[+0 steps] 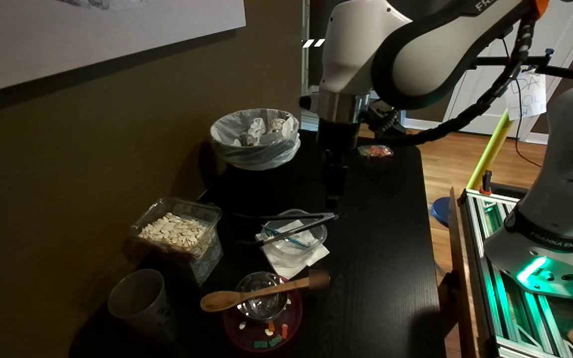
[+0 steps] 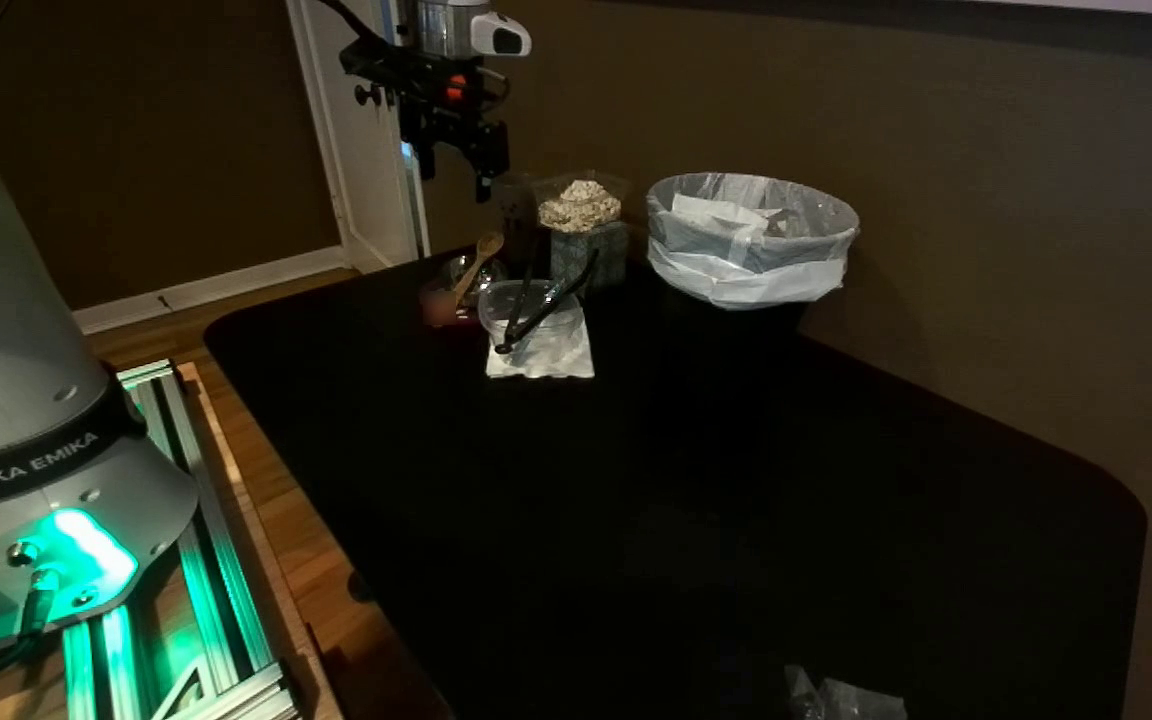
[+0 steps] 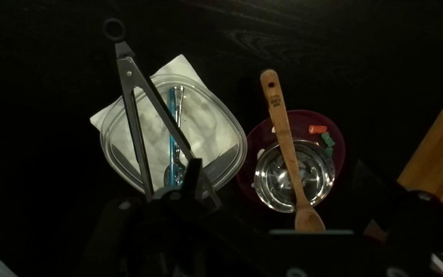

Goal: Put the tongs, silver spoon and blue pencil on the table.

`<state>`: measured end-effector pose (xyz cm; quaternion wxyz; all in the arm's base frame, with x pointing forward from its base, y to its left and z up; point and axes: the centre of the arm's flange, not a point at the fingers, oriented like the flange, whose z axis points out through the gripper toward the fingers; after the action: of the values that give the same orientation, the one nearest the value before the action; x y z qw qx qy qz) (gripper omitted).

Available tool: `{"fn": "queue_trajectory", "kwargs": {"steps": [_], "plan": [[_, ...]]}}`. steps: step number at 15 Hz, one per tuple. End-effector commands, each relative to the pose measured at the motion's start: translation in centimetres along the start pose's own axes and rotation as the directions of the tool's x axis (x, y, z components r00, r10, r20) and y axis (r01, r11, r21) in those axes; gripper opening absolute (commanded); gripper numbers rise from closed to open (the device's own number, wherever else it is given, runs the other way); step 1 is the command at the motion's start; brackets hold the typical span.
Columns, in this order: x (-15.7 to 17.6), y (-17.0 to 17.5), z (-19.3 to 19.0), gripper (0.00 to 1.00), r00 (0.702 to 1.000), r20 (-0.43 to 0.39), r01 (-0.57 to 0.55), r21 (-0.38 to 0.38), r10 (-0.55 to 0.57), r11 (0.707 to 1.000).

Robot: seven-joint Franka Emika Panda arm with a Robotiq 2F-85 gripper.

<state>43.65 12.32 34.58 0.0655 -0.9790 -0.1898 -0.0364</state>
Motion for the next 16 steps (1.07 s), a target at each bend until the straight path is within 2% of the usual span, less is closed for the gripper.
{"fn": "queue_trajectory", "kwargs": {"steps": [1,4,7,13,16], "plan": [[0.1,0.5,0.3,1.0,0.998,-0.048,-0.038,-0.039,0.036,0.999],[0.7,1.0,0.4,1.0,0.991,-0.12,-0.063,-0.095,0.051,0.994],[1.1,1.3,1.8,1.0,0.991,-0.127,-0.058,-0.131,0.041,0.99],[1.3,2.1,6.1,1.0,0.999,-0.034,0.014,-0.182,-0.02,0.983],[1.4,2.6,8.1,1.0,0.998,0.023,0.054,-0.121,-0.052,0.991]]}}
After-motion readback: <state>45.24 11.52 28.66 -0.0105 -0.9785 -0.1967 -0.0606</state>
